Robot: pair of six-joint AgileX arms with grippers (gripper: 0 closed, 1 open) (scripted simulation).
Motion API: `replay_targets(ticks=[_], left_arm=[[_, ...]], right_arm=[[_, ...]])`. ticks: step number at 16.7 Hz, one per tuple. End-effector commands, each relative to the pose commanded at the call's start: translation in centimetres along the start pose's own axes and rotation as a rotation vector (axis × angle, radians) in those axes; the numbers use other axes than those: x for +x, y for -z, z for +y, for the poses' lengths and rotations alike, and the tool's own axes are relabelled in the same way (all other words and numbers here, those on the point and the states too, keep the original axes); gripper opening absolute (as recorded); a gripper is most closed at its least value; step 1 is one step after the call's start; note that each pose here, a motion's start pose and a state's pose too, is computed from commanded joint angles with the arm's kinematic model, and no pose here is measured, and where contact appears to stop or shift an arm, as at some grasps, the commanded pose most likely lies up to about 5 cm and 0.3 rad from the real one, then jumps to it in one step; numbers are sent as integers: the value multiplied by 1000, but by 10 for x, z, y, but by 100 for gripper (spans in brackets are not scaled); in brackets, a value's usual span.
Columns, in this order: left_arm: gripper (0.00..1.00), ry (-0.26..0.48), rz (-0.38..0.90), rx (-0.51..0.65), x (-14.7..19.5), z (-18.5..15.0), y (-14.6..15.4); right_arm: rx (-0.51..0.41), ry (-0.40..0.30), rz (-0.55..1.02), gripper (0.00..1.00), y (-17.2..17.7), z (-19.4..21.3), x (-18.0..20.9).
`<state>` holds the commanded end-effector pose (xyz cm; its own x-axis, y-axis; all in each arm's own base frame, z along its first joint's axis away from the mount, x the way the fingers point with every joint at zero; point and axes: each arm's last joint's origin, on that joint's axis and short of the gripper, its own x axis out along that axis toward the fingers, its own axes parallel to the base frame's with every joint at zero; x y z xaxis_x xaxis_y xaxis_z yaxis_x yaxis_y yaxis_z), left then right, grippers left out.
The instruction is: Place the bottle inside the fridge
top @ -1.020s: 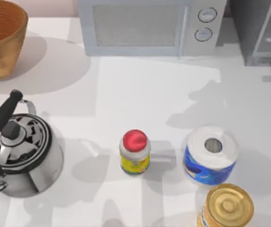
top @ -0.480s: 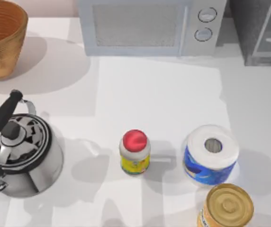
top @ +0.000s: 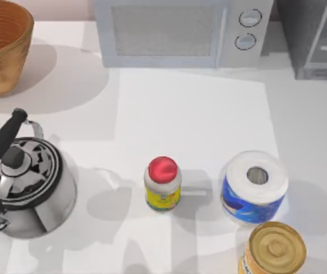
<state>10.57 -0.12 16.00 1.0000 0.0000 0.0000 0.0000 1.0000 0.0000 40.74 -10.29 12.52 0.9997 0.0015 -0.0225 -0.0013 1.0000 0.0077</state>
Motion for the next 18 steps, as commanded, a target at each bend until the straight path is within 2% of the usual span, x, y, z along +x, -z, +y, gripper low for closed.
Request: replay_targets(ticks=[2, 13, 18], left_arm=[[100, 0, 0, 0, 0, 0, 0], [100, 0, 0, 0, 0, 0, 0], [100, 0, 0, 0, 0, 0, 0]], right_arm=[[5, 1, 16, 1, 6, -1, 12], [-11, -8, -39, 1, -12, -1, 90], [-4, -3, -12, 1, -6, 0, 97]])
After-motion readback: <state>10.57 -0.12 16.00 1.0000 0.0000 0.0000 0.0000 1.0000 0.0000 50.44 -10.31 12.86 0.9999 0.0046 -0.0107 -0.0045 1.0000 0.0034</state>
